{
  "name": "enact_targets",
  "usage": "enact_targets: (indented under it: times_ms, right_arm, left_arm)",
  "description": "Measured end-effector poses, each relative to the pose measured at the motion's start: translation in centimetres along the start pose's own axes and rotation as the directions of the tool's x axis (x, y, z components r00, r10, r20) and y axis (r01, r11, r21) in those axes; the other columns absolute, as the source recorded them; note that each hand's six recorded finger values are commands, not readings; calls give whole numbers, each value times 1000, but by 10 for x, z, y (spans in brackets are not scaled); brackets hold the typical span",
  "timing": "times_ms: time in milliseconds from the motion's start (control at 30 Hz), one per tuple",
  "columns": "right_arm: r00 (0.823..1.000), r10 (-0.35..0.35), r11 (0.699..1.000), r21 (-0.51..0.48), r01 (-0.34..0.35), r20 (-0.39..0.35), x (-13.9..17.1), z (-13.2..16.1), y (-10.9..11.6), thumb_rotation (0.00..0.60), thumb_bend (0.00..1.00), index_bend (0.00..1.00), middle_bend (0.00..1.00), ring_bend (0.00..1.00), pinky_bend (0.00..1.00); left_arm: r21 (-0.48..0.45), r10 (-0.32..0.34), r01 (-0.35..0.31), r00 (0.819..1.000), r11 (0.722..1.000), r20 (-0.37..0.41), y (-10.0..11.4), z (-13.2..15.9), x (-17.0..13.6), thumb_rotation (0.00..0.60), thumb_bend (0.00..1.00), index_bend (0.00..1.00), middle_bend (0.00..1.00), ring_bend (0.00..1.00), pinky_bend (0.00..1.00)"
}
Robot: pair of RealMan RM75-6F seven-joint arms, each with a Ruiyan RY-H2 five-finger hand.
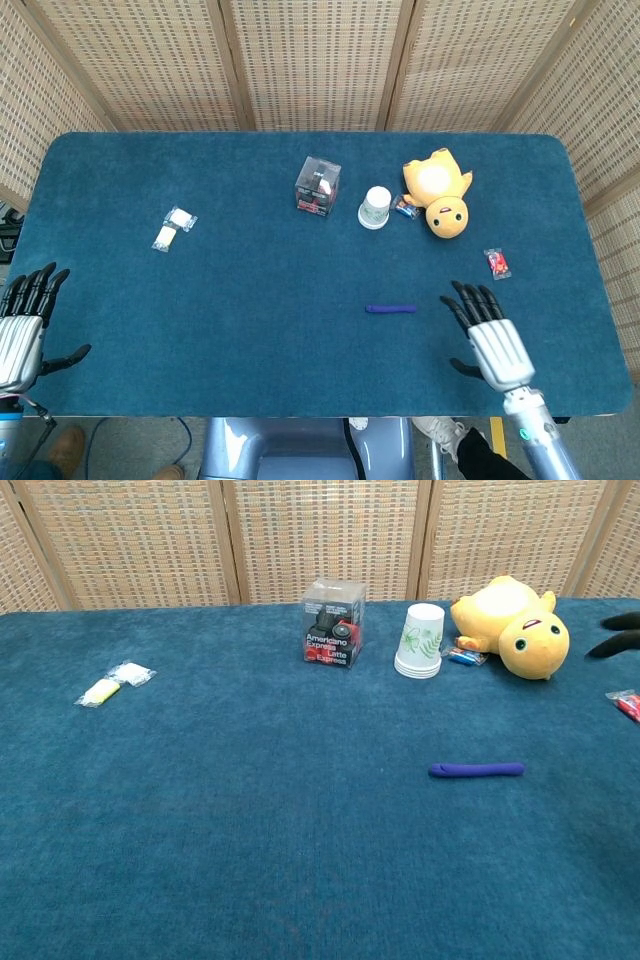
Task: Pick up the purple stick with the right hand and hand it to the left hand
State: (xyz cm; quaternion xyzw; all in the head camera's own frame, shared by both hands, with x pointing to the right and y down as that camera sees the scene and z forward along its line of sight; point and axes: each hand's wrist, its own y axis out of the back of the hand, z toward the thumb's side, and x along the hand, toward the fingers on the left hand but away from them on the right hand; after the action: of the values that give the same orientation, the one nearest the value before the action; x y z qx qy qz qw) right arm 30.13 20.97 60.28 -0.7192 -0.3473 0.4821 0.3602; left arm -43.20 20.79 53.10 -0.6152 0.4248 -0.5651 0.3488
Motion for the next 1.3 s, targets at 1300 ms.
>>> enact_targets:
  times_ms: [1300]
  right_arm:
    - [955,262,965,-58,-256,141,-131,25,-90,600,461,490,0,0,0]
  left_arm:
    - [23,-55,56,997,998,-45,-20,-2,17,600,0,0,0,0,0]
